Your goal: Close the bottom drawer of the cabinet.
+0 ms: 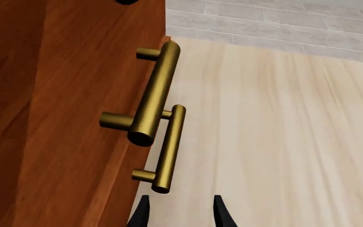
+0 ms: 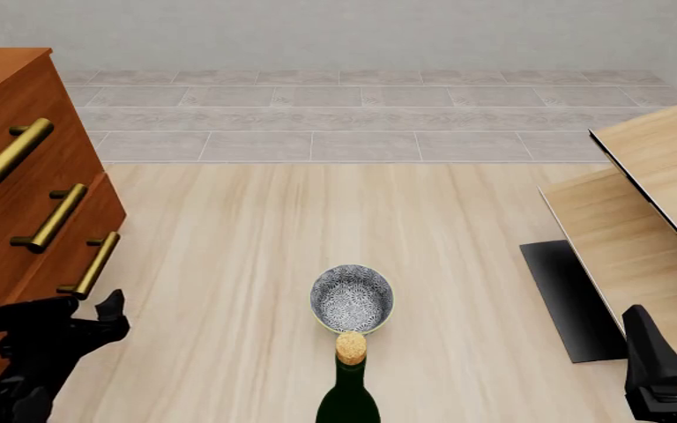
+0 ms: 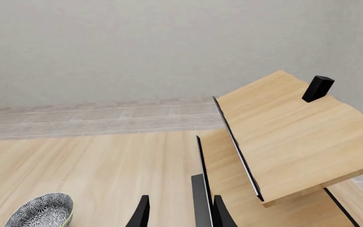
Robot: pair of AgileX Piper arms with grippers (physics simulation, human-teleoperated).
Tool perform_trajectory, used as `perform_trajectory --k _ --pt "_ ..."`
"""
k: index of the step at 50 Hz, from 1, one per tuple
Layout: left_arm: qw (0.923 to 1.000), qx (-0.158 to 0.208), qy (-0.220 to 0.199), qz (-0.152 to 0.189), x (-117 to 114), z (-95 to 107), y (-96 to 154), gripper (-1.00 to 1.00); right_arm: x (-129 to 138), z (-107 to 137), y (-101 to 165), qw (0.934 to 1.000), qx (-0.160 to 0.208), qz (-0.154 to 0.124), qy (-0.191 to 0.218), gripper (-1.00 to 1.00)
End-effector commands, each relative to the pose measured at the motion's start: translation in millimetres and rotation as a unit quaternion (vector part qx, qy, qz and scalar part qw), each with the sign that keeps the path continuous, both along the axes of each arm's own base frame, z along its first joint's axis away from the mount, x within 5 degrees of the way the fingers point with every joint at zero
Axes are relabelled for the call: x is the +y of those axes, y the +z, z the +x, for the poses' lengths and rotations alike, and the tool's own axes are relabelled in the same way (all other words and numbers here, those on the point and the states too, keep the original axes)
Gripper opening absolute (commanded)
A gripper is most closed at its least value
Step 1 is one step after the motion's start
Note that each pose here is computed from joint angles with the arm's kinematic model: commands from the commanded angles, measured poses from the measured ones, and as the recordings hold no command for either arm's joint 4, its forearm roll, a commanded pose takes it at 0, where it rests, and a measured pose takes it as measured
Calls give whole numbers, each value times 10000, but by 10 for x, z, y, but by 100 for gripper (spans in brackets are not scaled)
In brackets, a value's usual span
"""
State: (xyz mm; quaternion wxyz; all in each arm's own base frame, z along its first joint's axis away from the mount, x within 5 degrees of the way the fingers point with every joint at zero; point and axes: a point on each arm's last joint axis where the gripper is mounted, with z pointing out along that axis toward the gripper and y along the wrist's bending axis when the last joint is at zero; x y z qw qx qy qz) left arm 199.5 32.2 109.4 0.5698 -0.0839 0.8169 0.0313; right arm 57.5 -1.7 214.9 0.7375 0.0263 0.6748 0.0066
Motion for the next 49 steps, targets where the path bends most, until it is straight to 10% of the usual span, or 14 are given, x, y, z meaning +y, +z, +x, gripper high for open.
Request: perform_trajectory --k 1,49 --pt "9997 -67 201 141 98 8 26 100 0 -1 -3 10000 -1 -3 0 100" --pt "9968 -77 531 592 305 13 57 100 -1 1 3 10000 0 -19 -7 100"
